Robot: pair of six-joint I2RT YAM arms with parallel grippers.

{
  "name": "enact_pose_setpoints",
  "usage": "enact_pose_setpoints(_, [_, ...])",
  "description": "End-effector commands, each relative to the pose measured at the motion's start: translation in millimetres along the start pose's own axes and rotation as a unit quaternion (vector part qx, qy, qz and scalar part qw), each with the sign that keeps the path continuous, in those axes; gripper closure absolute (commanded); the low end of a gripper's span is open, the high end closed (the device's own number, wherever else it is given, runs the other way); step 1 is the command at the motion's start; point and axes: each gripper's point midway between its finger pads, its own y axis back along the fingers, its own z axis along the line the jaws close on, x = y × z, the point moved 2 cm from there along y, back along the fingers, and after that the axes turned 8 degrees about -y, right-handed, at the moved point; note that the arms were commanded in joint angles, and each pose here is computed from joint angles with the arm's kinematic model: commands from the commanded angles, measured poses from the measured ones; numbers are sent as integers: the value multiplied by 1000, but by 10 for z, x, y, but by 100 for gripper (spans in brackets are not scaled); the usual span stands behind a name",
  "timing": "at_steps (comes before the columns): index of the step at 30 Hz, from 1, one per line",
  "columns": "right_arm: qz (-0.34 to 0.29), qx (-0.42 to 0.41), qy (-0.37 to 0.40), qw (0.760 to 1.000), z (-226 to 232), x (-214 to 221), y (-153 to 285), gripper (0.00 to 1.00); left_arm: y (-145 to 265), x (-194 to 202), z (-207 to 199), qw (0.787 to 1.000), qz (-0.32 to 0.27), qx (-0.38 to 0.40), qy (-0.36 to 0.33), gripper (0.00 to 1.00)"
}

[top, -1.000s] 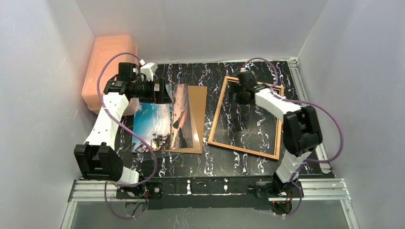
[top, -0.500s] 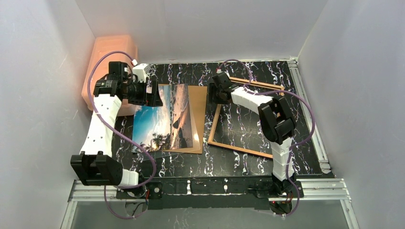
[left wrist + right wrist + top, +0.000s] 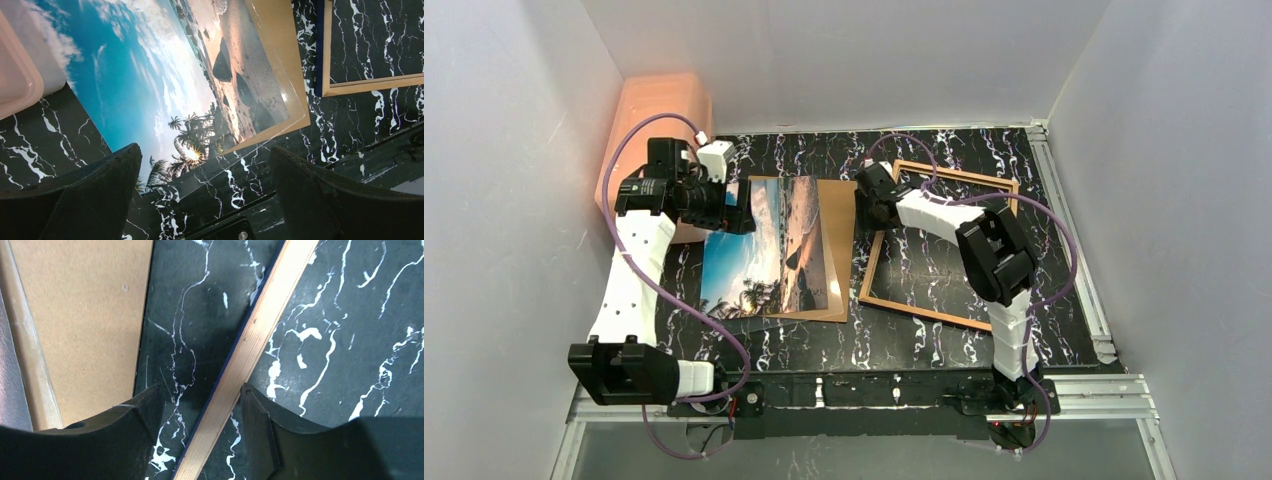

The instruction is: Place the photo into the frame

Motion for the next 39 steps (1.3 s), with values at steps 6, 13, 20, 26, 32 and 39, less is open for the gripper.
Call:
enact_pose_setpoints(6, [0,-18,45,999,41,33,125,61,-49,285,253,998,52,-36,13,1])
enact_pose_setpoints(13, [7,-37,82,996,-34,160,245,68,-172,524,367,995,90,-46,-2,2])
enact_pose_setpoints(20, [29,-66,124,990,-46,356,351,73,-207,638,404,993,109,-53,-8,2])
enact_pose_setpoints(26, [37,-88,129,987,18,451,372,72,-259,707,390,992,116,-45,-5,1])
enact_pose_setpoints(32, [18,-81,97,992,213,263,376,59,-347,858,417,990,134,-44,-18,1])
enact_pose_setpoints(39, [-37,-63,55,996,191,-73,787,40,-419,1057,595,980,179,-65,-63,1])
